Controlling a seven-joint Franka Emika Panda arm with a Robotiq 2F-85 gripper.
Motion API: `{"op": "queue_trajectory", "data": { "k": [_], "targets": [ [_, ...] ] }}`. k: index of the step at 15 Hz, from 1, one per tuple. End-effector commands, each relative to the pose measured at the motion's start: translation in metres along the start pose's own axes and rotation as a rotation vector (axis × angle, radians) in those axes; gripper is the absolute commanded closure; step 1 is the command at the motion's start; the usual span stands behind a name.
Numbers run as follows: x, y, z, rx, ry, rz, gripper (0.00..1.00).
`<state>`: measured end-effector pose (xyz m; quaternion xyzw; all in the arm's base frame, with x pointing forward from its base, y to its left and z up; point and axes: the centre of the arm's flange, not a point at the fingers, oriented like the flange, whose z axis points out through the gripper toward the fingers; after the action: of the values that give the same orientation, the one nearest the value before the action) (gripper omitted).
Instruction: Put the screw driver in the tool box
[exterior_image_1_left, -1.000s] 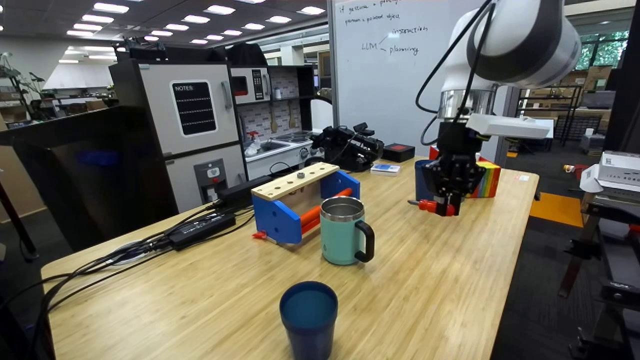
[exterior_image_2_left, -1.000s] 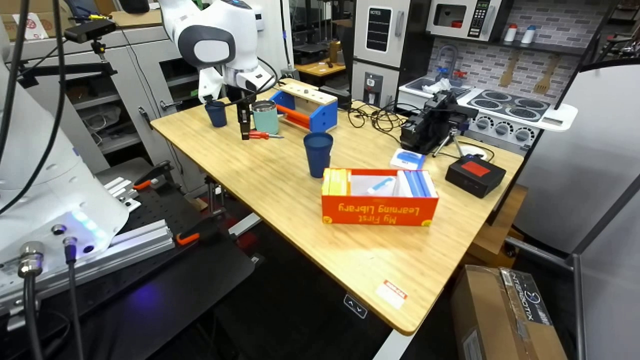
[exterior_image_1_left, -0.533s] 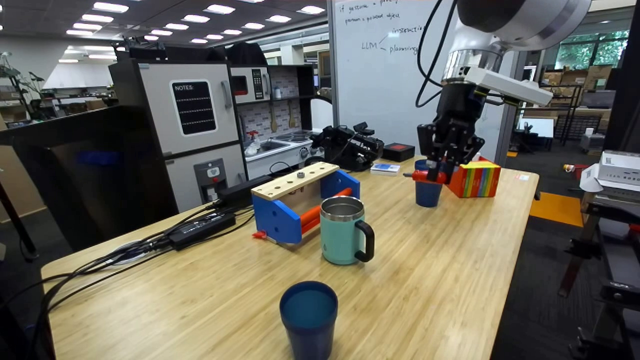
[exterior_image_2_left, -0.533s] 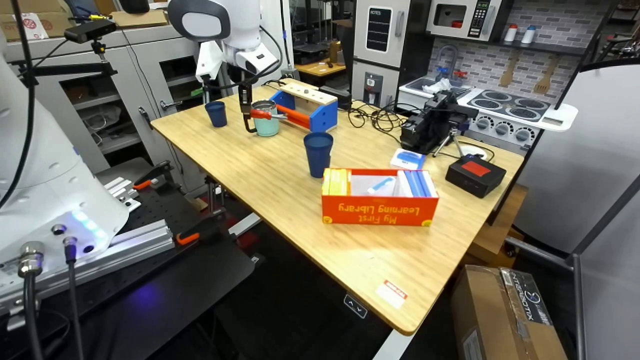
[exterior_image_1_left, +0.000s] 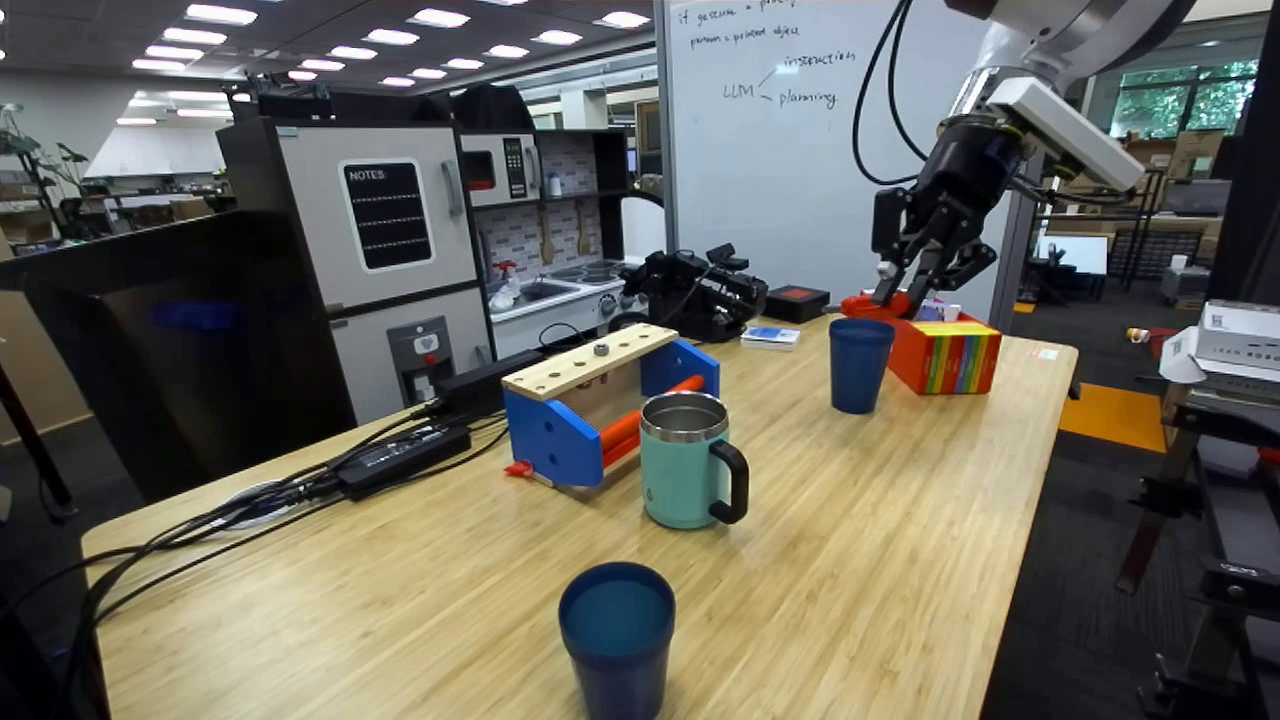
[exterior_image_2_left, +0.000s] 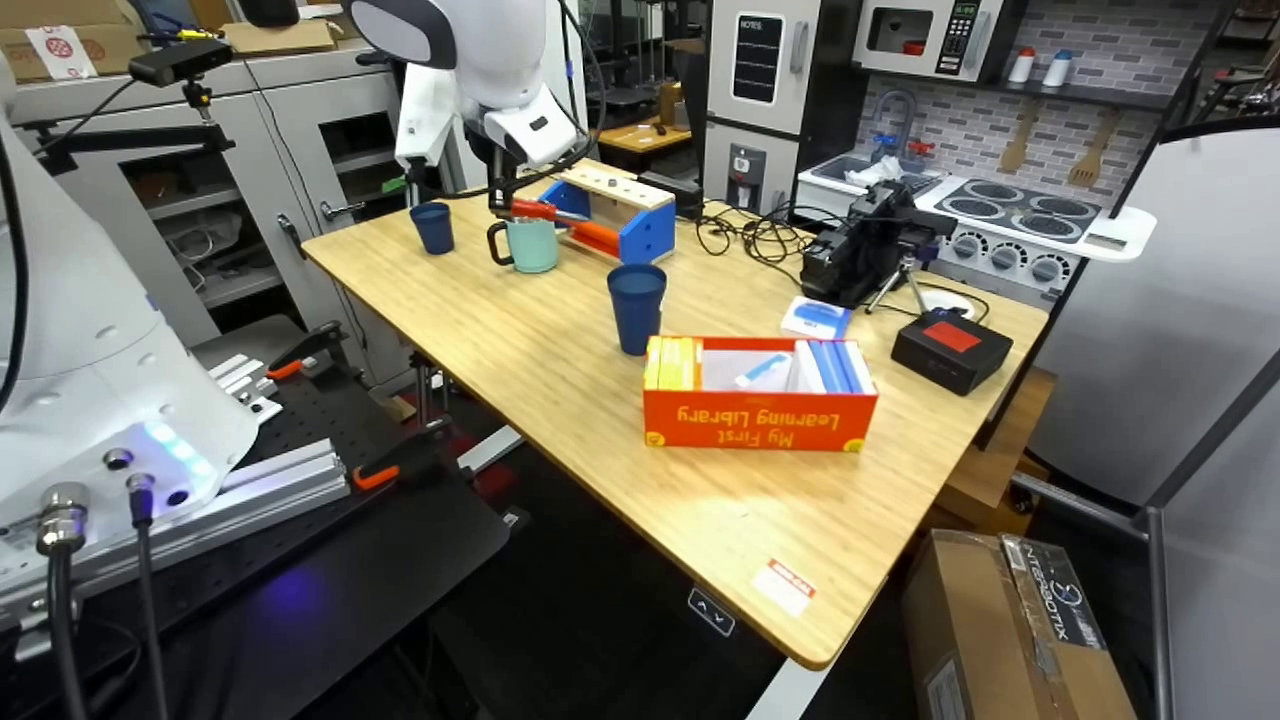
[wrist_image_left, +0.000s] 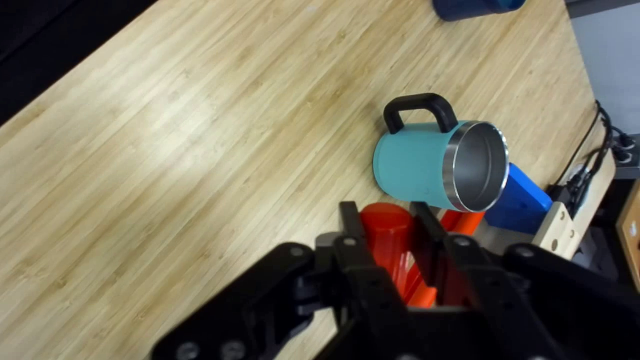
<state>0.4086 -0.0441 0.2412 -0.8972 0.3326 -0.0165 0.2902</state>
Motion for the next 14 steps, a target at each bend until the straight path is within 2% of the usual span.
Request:
{"op": "queue_trajectory", "data": {
  "k": [1,5,9,10,11,14],
  "targets": [
    [-0.002,0.019,-0.006,0.091,-0.015,0.017,0.93],
    [-0.005,0.028,0.0,0.129,-0.022,0.03,0.93],
    [-0.01,0.025,0.01,0.13,-0.037,0.01,0.93],
    [-0.008,0.023,0.005,0.103,-0.036,0.025,0.93],
    [-0.009,0.023,0.006,0.1,-0.038,0.022,0.71],
    [-0.009,0.023,0.005,0.1,-0.037,0.023,0.71]
  ]
}}
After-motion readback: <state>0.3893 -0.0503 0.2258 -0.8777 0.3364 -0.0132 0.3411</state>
